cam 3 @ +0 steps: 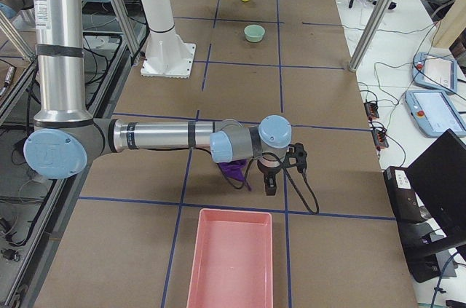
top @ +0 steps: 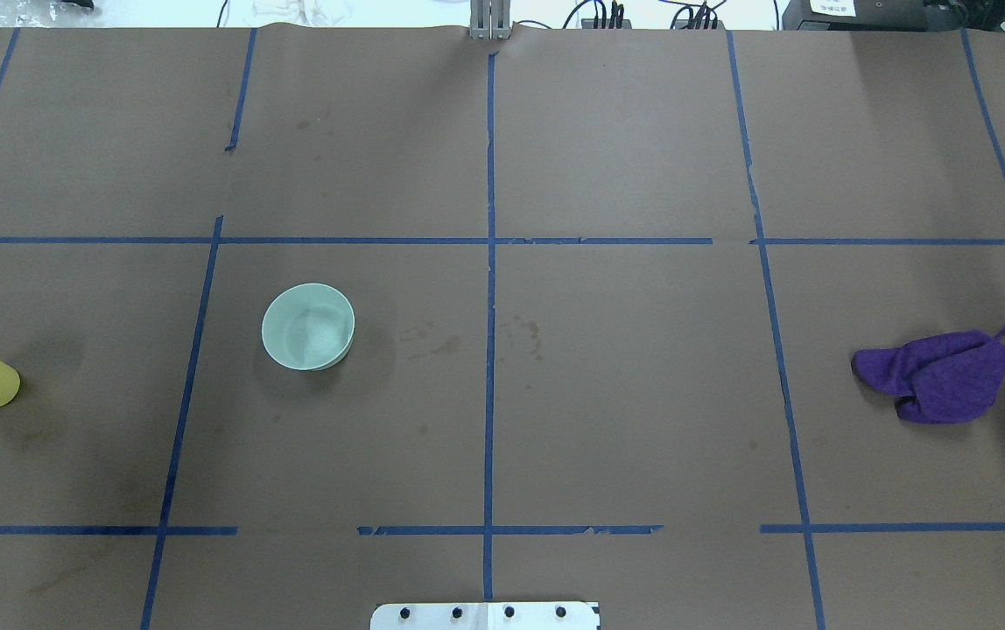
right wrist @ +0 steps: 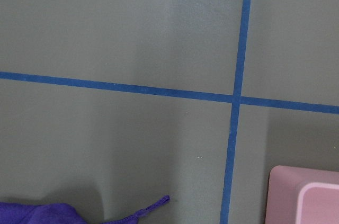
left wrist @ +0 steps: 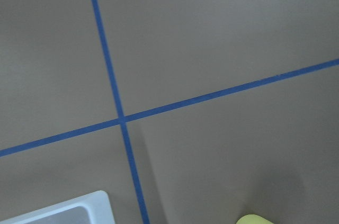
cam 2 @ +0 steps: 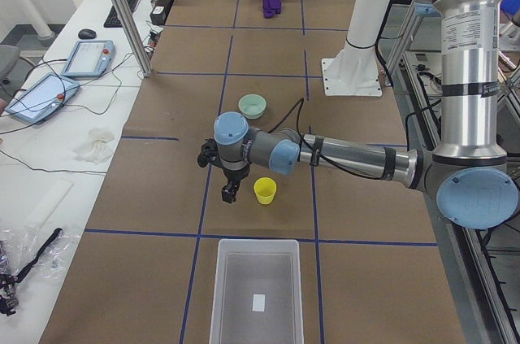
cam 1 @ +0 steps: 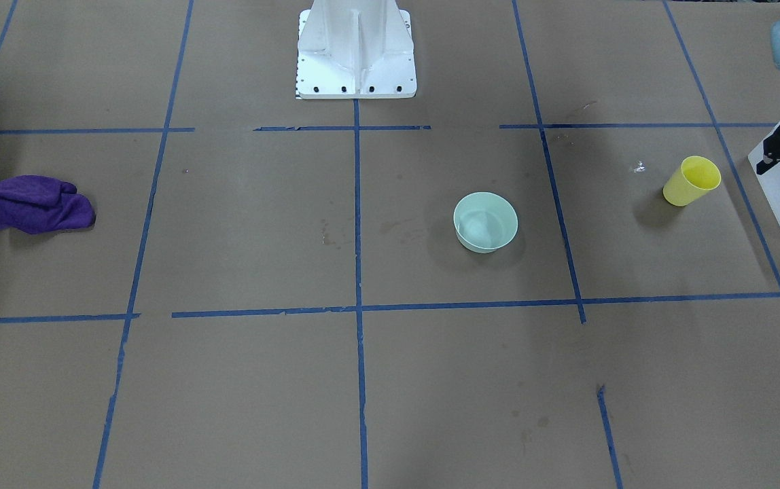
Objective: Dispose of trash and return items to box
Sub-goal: 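Reach the left gripper down to the yellow cup and grasp it, then lift the yellow cup with the left gripper and carry it over the white bin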
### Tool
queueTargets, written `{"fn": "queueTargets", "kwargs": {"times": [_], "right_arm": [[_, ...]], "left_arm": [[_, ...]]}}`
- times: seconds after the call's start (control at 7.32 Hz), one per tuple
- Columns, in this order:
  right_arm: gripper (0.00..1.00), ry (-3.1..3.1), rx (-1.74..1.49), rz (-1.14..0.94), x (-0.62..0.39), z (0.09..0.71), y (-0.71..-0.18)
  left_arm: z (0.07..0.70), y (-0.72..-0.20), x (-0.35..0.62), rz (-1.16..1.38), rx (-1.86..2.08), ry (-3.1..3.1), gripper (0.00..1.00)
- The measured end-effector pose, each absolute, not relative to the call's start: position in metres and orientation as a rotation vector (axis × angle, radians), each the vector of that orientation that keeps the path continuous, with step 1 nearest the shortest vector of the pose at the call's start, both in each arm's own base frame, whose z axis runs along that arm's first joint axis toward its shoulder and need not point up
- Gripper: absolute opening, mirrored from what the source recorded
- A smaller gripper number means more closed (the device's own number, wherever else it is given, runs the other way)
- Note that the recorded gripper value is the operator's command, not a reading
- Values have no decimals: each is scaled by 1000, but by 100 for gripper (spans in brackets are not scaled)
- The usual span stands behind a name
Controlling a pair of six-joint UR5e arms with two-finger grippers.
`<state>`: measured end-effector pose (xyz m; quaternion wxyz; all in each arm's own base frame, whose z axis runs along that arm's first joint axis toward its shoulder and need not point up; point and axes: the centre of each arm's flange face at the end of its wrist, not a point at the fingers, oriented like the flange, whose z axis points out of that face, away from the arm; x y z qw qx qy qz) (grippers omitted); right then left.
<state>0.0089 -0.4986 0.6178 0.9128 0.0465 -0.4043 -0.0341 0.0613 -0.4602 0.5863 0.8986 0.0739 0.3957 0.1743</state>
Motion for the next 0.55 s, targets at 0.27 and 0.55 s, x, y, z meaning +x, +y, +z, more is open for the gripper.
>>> {"fn": "queueTargets", "kwargs": {"times": [0.27, 0.55], "right_arm": [[100, -835, 101, -80, 6, 618, -499], [100, -836, 100, -84, 3, 618, -499]], "left_arm": [[607, -454, 88, 412, 113, 808, 100], [623, -447, 118, 474, 86, 808, 100]]}}
